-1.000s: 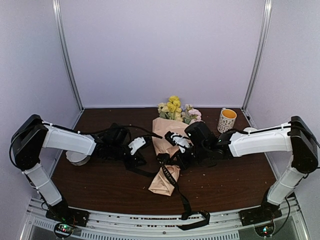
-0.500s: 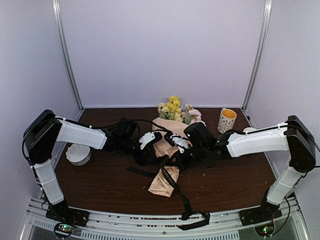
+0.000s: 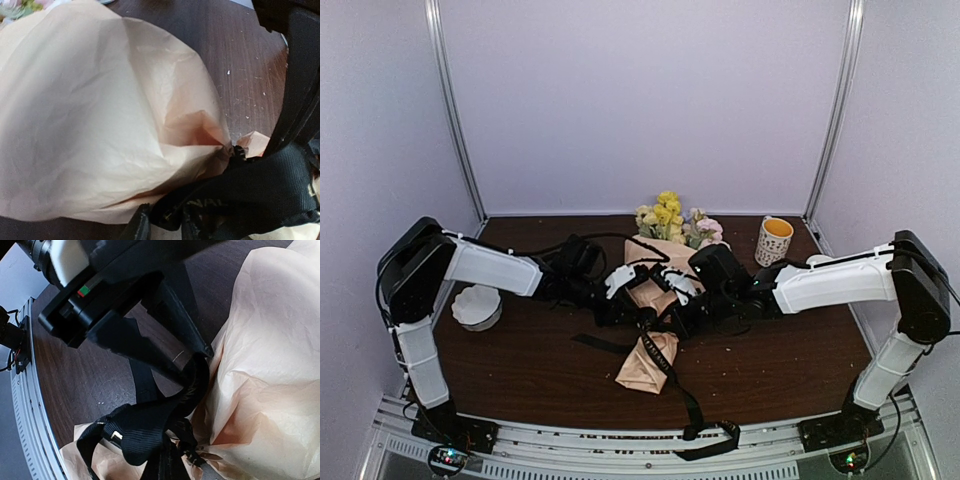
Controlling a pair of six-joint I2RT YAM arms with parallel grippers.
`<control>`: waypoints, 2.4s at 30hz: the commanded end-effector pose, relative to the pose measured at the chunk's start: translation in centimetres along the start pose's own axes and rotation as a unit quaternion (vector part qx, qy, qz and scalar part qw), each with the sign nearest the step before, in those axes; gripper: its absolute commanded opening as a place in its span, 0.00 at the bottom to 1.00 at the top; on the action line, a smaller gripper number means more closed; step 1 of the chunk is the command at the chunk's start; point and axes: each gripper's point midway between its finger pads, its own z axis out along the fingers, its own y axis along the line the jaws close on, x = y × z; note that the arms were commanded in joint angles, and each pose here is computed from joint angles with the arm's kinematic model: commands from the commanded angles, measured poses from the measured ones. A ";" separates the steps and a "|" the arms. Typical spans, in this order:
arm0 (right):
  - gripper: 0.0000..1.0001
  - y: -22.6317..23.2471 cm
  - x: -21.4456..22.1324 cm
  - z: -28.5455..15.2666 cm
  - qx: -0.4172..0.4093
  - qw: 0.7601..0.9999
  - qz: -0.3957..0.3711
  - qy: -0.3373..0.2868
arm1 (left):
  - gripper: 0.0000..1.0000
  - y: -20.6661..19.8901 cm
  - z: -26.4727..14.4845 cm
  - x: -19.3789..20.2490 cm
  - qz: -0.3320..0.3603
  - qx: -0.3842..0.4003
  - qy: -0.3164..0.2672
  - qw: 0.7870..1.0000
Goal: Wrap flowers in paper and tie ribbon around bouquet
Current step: Cross the half-tied ribbon over the folded bouquet.
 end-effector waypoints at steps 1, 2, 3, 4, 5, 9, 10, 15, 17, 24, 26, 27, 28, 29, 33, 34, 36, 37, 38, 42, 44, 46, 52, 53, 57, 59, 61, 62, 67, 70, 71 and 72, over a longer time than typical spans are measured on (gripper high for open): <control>0.00 -0.1 -0.2 0.1 -0.007 1.000 0.005 -0.007 | 0.16 0.2 0.6 -0.5 0.003 0.013 -0.002 1.000; 0.00 -0.2 0.0 0.1 -0.005 1.000 0.006 -0.005 | 0.07 0.1 0.5 -0.6 0.001 0.013 -0.003 1.000; 0.01 -0.4 0.0 0.1 -0.003 1.000 0.008 -0.004 | 0.00 0.3 0.4 -0.6 -0.003 0.009 -0.004 1.000; 0.03 -0.6 0.0 0.1 0.000 1.000 0.009 -0.004 | 0.00 0.5 0.3 -0.6 -0.008 0.001 -0.004 1.000; 0.06 -0.8 0.1 0.1 0.002 1.000 0.012 -0.004 | 0.00 0.8 0.1 -0.6 -0.014 -0.008 -0.003 1.000; 0.14 -1.6 0.3 0.1 0.011 1.000 0.021 -0.002 | 0.00 1.5 -1.0 -0.6 -0.027 -0.038 -0.010 0.999; 0.14 -1.7 0.3 0.2 0.011 1.000 0.021 0.000 | 0.00 1.7 -1.3 -0.2 -0.031 -0.045 -0.010 0.998; 0.14 -1.7 0.4 0.4 0.008 1.000 0.019 0.003 | 0.00 1.8 -2.9 -0.1 -0.043 -0.061 -0.029 0.997; 0.11 -1.6 0.3 0.5 0.005 1.000 0.019 0.002 | 0.00 1.7 -3.3 -0.1 -0.045 -0.062 -0.032 0.996; 0.00 -1.8 -0.3 -0.2 0.009 0.999 0.027 -0.017 | 0.00 1.3 -4.3 0.7 -0.064 -0.072 -0.033 0.995; 0.00 -2.0 -0.3 -1.0 0.013 0.999 0.032 -0.027 | 0.00 1.2 -4.6 1.4 -0.068 -0.079 -0.027 0.994; 0.00 -2.1 -0.5 -1.4 0.017 0.999 0.034 -0.033 | 0.00 1.3 -4.7 1.7 -0.070 -0.084 -0.022 0.994; 0.00 -2.2 -0.4 -1.8 0.020 0.999 0.036 -0.036 | 0.00 1.2 -4.7 2.0 -0.071 -0.085 -0.016 0.994; 0.00 -2.2 -0.5 -2.1 0.021 0.998 0.037 -0.041 | 0.00 1.2 -4.8 2.3 -0.073 -0.087 -0.010 0.994; 0.00 -2.0 0.0 -2.6 0.016 0.998 0.044 -0.044 | 0.00 1.3 -5.0 3.2 -0.081 -0.096 0.007 0.992; 0.00 -2.0 0.1 -2.7 0.015 0.998 0.048 -0.045 | 0.00 1.3 -5.0 3.4 -0.082 -0.097 0.011 0.992; 0.00 -2.0 0.2 -2.9 0.013 0.997 0.056 -0.053 | 0.00 1.2 -5.2 3.7 -0.085 -0.100 0.017 0.991; 0.00 -1.9 0.2 -3.0 0.010 0.997 0.057 -0.058 | 0.00 1.2 -5.2 4.0 -0.088 -0.103 0.020 0.991; 0.00 -1.8 0.2 -3.1 0.007 0.996 0.061 -0.062 | 0.00 1.4 -5.3 4.4 -0.092 -0.111 0.026 0.989; 0.00 -1.3 0.1 -3.5 -0.007 0.995 0.067 -0.075 | 0.00 2.2 -5.7 6.4 -0.116 -0.149 0.058 0.980; 0.00 -1.1 0.1 -3.4 -0.013 0.995 0.069 -0.074 | 0.00 2.4 -5.9 6.8 -0.123 -0.157 0.063 0.978; 0.00 -1.0 0.1 -3.2 -0.017 0.995 0.067 -0.071 | 0.00 2.5 -6.0 6.9 -0.127 -0.162 0.063 0.977; 0.00 -0.9 -0.2 -3.1 -0.021 0.995 0.062 -0.071 | 0.22 2.5 -6.3 7.1 -0.135 -0.172 0.062 0.974; 0.00 -0.8 -0.2 -3.0 -0.024 0.995 0.063 -0.069 | 0.29 2.5 -6.5 7.0 -0.136 -0.175 0.059 0.973; 0.00 -0.6 0.1 -2.4 -0.035 0.995 0.065 -0.062 | 0.54 2.4 -7.9 5.1 -0.120 -0.186 0.020 0.975; 0.00 -0.5 0.0 -2.2 -0.039 0.995 0.065 -0.059 | 0.62 2.0 -8.8 3.7 -0.103 -0.186 -0.003 0.977; 0.00 -0.4 -0.1 -2.3 -0.041 0.995 0.065 -0.063 | 0.65 1.0 -9.8 2.1 -0.077 -0.174 -0.032 0.981; 0.00 -0.4 -0.1 -2.3 -0.041 0.995 0.065 -0.064 | 0.65 0.1 -10.2 1.1 -0.056 -0.154 -0.051 0.985; 0.00 -0.3 -0.2 -2.5 -0.043 0.995 0.064 -0.068 | 0.76 -2.7 -9.7 -3.2 0.080 -0.116 -0.083 0.987; 0.00 -0.4 -0.2 -2.5 -0.041 0.995 0.066 -0.067 | 0.78 -1.7 -7.7 -4.6 0.112 -0.103 -0.082 0.985; 0.00 -0.4 -0.2 -2.4 -0.041 0.995 0.069 -0.066 | 0.78 -1.7 -7.0 -5.1 0.123 -0.087 -0.081 0.985; 0.00 -0.5 -0.1 -2.3 -0.041 0.994 0.072 -0.065 | 0.78 -1.9 -6.4 -5.8 0.133 -0.066 -0.083 0.985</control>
